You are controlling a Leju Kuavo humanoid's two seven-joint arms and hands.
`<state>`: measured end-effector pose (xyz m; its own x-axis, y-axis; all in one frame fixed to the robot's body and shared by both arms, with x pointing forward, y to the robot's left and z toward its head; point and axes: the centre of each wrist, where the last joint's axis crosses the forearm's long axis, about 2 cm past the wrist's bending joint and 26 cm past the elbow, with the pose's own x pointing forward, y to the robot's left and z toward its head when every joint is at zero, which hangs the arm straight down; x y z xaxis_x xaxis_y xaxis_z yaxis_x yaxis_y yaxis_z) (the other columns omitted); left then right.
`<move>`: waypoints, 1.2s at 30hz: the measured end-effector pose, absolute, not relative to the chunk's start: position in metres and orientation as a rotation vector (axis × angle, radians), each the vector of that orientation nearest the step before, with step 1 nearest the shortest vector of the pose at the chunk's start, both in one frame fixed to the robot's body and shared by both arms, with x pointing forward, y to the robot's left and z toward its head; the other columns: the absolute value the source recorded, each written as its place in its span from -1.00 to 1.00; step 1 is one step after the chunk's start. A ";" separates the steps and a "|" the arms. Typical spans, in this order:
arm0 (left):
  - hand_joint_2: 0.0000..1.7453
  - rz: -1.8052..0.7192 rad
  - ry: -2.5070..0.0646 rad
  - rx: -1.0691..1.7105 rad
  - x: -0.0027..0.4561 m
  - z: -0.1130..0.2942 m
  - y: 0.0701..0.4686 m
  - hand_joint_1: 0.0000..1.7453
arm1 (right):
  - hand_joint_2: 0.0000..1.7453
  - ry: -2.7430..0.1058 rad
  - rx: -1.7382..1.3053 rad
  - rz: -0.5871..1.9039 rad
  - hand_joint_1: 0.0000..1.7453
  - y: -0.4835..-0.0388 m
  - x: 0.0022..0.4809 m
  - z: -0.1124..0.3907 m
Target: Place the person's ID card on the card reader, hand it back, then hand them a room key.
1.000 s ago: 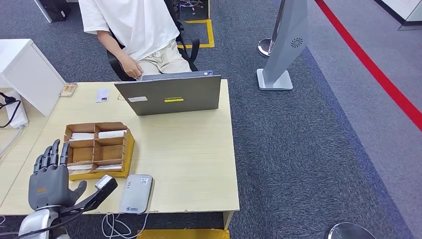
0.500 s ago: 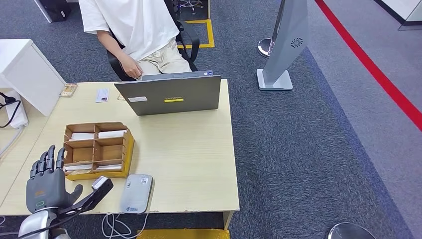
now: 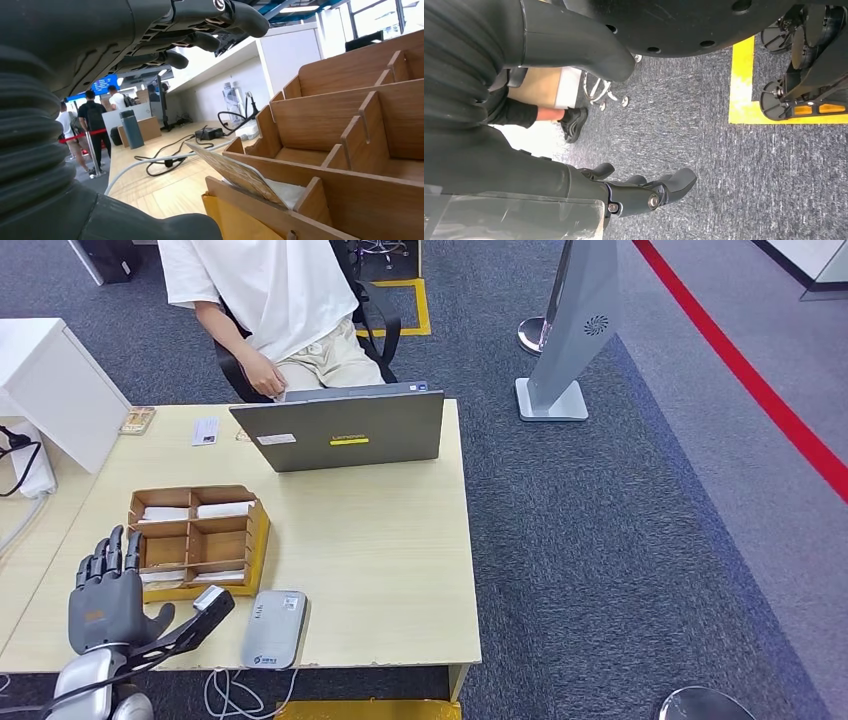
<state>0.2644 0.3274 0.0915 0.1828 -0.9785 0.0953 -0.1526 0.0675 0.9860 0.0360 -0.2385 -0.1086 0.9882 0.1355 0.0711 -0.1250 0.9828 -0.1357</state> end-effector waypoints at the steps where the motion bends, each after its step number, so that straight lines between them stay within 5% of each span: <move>1: 1.00 -0.935 -1.206 1.335 0.265 0.091 0.327 -1.00 | 1.00 -0.080 -0.131 0.131 -1.00 -0.239 0.036 -0.109; 3: 1.00 -0.936 -1.203 1.330 0.266 0.090 0.326 -1.00 | 1.00 -0.080 -0.131 0.132 -1.00 -0.239 0.036 -0.109; 7: 1.00 -0.940 -1.194 1.321 0.266 0.087 0.326 1.00 | 1.00 -0.080 -0.132 0.133 -1.00 -0.239 0.036 -0.109; 36: 1.00 -0.930 -1.265 1.262 0.270 0.082 0.324 1.00 | 1.00 -0.079 -0.132 0.136 -1.00 -0.239 0.036 -0.109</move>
